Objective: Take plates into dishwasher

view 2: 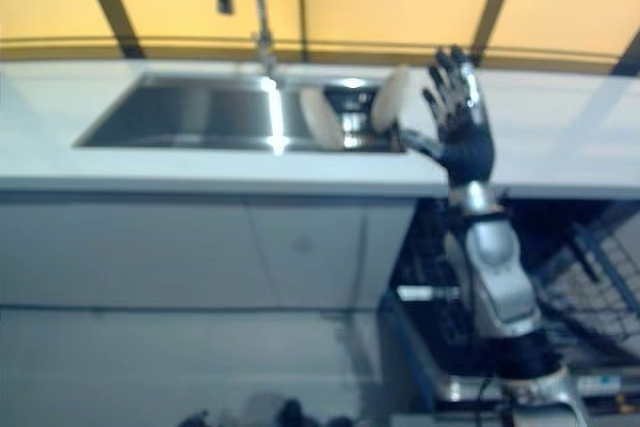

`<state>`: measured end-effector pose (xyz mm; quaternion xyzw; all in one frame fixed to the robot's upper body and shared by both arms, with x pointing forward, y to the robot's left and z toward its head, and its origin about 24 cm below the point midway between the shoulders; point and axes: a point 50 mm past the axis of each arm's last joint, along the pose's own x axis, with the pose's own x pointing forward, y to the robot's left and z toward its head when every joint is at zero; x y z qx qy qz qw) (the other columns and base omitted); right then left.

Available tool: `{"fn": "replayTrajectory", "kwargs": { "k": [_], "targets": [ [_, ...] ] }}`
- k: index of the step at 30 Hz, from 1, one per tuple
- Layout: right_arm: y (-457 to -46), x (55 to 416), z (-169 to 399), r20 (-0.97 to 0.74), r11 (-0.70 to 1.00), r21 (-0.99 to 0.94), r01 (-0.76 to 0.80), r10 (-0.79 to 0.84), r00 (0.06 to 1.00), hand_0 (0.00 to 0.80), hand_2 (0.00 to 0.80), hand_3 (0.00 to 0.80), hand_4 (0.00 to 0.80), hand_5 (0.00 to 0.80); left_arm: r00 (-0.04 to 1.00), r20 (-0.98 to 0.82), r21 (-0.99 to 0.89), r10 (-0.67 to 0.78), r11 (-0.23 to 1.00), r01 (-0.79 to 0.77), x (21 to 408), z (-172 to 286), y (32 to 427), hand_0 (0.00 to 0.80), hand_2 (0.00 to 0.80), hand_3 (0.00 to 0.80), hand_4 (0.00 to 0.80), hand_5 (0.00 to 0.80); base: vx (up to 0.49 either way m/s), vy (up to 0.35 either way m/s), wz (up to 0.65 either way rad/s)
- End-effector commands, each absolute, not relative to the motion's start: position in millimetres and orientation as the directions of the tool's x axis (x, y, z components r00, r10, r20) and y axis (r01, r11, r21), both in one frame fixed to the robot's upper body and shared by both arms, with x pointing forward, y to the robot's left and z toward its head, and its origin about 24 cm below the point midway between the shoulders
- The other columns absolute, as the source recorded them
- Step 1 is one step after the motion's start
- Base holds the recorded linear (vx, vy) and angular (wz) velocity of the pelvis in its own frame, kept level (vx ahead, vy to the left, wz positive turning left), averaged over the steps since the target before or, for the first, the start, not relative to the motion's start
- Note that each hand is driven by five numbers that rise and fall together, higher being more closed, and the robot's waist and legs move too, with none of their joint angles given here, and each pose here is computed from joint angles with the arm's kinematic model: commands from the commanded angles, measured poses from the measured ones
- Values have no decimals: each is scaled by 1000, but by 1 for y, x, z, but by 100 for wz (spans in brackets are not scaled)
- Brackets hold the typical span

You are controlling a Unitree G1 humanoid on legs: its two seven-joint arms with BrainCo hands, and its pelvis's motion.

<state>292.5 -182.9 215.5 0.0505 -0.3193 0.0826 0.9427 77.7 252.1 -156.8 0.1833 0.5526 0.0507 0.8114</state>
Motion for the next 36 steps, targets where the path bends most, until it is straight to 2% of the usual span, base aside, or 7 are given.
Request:
{"fn": "replayTrajectory", "kwargs": {
  "k": [1,6,11,16,22,28,36],
  "targets": [
    [-200,282,238,683,979,7,-204,145,716,0,0,0,0,0,291,-919,311,266,943,118,48,-164,248,0,0,0,0,0,1031,332,-11],
    [-213,266,224,674,983,66,-171,83,734,0,0,0,0,0,336,-911,287,238,952,104,63,-162,244,0,0,0,0,0,802,365,-16],
    [-208,275,224,683,982,101,-161,49,729,0,0,0,0,0,412,-885,308,216,936,169,90,-156,244,0,0,0,0,0,457,152,-18],
    [-205,282,237,697,984,116,-136,17,717,0,0,0,0,0,438,-868,350,232,913,210,103,-151,250,0,0,0,0,0,447,-145,-10],
    [-204,284,249,701,989,96,-113,13,713,0,0,0,0,0,401,-882,354,247,909,220,96,-155,249,0,0,0,0,0,477,-112,-5],
    [-210,287,241,648,992,86,-88,11,761,0,0,0,0,0,345,-906,322,247,929,182,78,-159,252,0,0,0,0,0,717,-236,40],
    [-218,274,236,660,997,44,-57,14,751,0,0,0,0,0,389,-896,308,217,932,190,79,-162,234,0,0,0,0,0,370,-290,18]
  ]
}}
